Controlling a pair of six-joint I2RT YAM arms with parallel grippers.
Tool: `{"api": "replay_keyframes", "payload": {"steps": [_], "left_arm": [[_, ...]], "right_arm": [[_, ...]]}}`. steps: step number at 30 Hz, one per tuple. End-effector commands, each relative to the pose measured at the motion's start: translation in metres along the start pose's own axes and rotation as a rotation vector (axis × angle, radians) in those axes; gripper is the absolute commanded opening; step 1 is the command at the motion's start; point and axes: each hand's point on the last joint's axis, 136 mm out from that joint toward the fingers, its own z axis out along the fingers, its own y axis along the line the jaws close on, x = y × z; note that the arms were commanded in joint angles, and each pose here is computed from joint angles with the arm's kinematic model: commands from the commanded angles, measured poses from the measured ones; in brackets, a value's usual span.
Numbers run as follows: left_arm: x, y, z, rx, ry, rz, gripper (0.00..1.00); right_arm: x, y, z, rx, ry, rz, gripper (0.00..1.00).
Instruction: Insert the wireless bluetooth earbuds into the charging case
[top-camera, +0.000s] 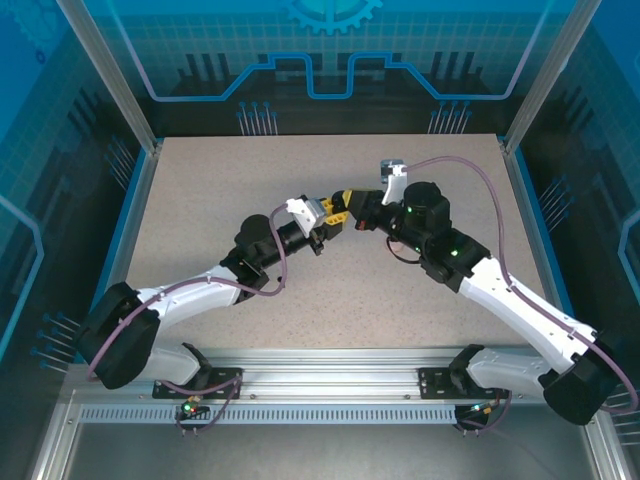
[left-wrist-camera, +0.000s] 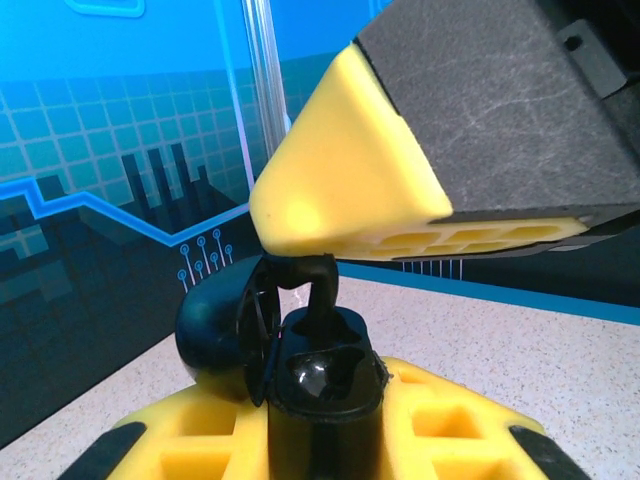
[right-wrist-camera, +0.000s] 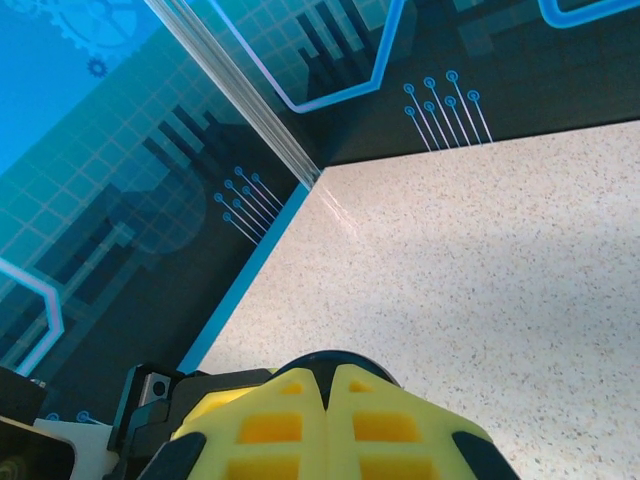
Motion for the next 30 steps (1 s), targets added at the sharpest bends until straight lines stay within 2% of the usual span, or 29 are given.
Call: {"api": "replay_keyframes", "payload": {"steps": [1, 18, 30], "left_arm": [[-0.048, -0.005, 0.001, 0.028, -0.146, 0.033, 0.0], [-0.041, 0.001, 0.002, -0.012, -0.129, 0.06, 0.0], [-0.044, 0.0, 0.003, -0.003, -0.142, 0.066, 0.0]], "right_arm": [[0.025, -0.017, 0.006, 0.069, 0.105, 0.032, 0.03], [0.017, -0.003, -0.013, 0.035, 0.102, 0.036, 0.04], [0.026, -0.005, -0.005, 0.05, 0.147, 0.035, 0.04]]}}
